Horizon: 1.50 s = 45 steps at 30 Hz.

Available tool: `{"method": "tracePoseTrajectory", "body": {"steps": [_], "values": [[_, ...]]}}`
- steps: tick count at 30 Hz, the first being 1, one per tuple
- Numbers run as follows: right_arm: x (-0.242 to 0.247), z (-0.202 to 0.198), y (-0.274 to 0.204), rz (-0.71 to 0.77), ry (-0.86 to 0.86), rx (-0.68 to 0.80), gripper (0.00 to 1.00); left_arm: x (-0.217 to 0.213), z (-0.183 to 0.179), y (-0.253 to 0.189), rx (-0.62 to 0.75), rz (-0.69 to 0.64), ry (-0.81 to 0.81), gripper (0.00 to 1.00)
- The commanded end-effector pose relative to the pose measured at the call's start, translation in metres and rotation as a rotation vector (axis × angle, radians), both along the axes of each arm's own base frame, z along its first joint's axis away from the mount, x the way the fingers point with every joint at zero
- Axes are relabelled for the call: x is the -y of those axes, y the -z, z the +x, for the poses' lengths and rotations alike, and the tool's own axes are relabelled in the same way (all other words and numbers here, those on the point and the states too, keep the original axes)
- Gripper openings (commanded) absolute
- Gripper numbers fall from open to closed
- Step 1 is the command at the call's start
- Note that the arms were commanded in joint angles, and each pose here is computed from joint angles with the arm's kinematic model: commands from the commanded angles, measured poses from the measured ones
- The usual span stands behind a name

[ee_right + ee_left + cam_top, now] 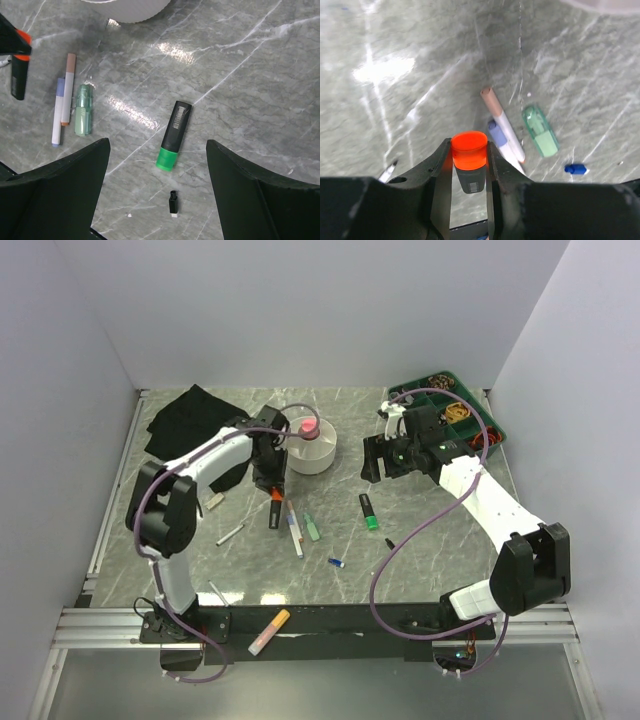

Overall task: Sort the stationery into containers
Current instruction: Pick up the pen from the center of the board, then place the pen in the storage box.

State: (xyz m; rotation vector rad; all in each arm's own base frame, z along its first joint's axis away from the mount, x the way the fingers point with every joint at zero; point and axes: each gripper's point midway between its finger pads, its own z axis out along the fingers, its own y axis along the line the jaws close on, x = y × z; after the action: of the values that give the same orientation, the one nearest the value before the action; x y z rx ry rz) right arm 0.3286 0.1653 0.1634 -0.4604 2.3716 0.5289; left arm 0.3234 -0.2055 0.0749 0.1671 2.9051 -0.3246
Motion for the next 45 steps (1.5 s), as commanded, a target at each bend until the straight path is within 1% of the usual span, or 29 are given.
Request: {"method": "tracePoseTrajectory", "body": {"steps": [1, 3, 5, 8, 10, 11, 12, 13, 14, 15, 16, 17, 18, 19, 22, 23, 24, 25, 26, 27, 28, 30, 31, 32, 34, 39, 40, 45], "values": [[-0.002, 0.017, -0.022, 0.015, 0.004, 0.070, 0.85, -0.020, 0.002, -0.037, 0.092, -0.009, 0.008, 0.01], [-0.002, 0.019, -0.026, 0.016, 0.006, 0.081, 0.85, -0.025, 0.004, -0.045, 0.113, -0.015, 0.011, 0.01], [-0.003, 0.021, -0.030, 0.021, 0.005, 0.094, 0.85, -0.029, 0.009, -0.061, 0.152, -0.052, 0.000, 0.01], [-0.003, 0.022, -0.035, 0.016, -0.017, 0.125, 0.85, -0.032, 0.024, -0.092, 0.252, -0.112, -0.022, 0.01], [-0.003, 0.023, -0.038, 0.021, -0.022, 0.143, 0.85, -0.030, 0.042, -0.122, 0.379, -0.167, -0.024, 0.01], [-0.004, 0.023, -0.039, 0.022, -0.024, 0.149, 0.85, -0.031, 0.050, -0.132, 0.439, -0.166, -0.037, 0.01], [-0.003, 0.023, -0.040, 0.024, -0.023, 0.154, 0.85, -0.026, 0.067, -0.148, 0.539, -0.201, -0.036, 0.01], [-0.004, 0.024, -0.040, 0.023, -0.027, 0.163, 0.85, -0.023, 0.072, -0.163, 0.608, -0.229, -0.024, 0.01], [-0.004, 0.023, -0.039, 0.023, -0.029, 0.168, 0.85, -0.021, 0.078, -0.171, 0.666, -0.246, -0.012, 0.01], [-0.004, 0.024, -0.041, 0.025, -0.033, 0.183, 0.85, -0.019, 0.081, -0.164, 0.705, -0.256, -0.004, 0.01], [-0.004, 0.023, -0.038, 0.022, -0.040, 0.180, 0.84, -0.014, 0.096, -0.194, 0.858, -0.306, 0.001, 0.01], [-0.004, 0.023, -0.038, 0.019, -0.047, 0.183, 0.84, -0.013, 0.102, -0.202, 0.934, -0.316, 0.017, 0.01], [-0.004, 0.023, -0.037, 0.012, -0.060, 0.191, 0.84, -0.013, 0.103, -0.195, 0.960, -0.322, 0.027, 0.01], [-0.004, 0.023, -0.035, 0.009, -0.068, 0.192, 0.84, -0.009, 0.113, -0.220, 1.087, -0.361, 0.037, 0.01], [-0.002, 0.023, -0.034, -0.010, -0.082, 0.206, 0.83, -0.004, 0.123, -0.222, 1.177, -0.374, 0.064, 0.01], [-0.002, 0.024, -0.032, -0.016, -0.081, 0.205, 0.83, -0.002, 0.130, -0.232, 1.231, -0.381, 0.076, 0.01], [-0.001, 0.024, -0.033, -0.020, -0.081, 0.209, 0.83, -0.001, 0.134, -0.234, 1.252, -0.384, 0.077, 0.01], [0.000, 0.024, -0.032, -0.023, -0.082, 0.208, 0.83, 0.001, 0.142, -0.225, 1.248, -0.377, 0.072, 0.01], [0.000, 0.024, -0.034, -0.023, -0.080, 0.214, 0.83, 0.003, 0.149, -0.235, 1.288, -0.384, 0.075, 0.01], [0.000, 0.024, -0.035, -0.021, -0.080, 0.218, 0.84, 0.005, 0.154, -0.234, 1.295, -0.384, 0.074, 0.01], [0.000, 0.025, -0.035, -0.022, -0.077, 0.221, 0.83, 0.007, 0.162, -0.222, 1.280, -0.374, 0.074, 0.01], [0.001, 0.024, -0.035, -0.024, -0.076, 0.224, 0.83, 0.010, 0.172, -0.231, 1.308, -0.385, 0.073, 0.01], [0.001, 0.024, -0.035, -0.026, -0.075, 0.224, 0.83, 0.015, 0.178, -0.219, 1.287, -0.384, 0.084, 0.01], [0.001, 0.025, -0.035, -0.027, -0.072, 0.226, 0.83, 0.017, 0.184, -0.226, 1.299, -0.388, 0.082, 0.01], [0.002, 0.025, -0.035, -0.027, -0.070, 0.226, 0.83, 0.019, 0.195, -0.208, 1.265, -0.378, 0.075, 0.01], [0.002, 0.029, -0.034, -0.038, -0.067, 0.223, 0.83, 0.025, 0.215, -0.193, 1.257, -0.376, 0.060, 0.01], [0.002, 0.031, -0.036, -0.040, -0.066, 0.229, 0.83, 0.027, 0.219, -0.183, 1.237, -0.373, 0.059, 0.01], [0.003, 0.034, -0.034, -0.054, -0.063, 0.224, 0.84, 0.032, 0.219, -0.164, 1.191, -0.394, 0.058, 0.01]]}}
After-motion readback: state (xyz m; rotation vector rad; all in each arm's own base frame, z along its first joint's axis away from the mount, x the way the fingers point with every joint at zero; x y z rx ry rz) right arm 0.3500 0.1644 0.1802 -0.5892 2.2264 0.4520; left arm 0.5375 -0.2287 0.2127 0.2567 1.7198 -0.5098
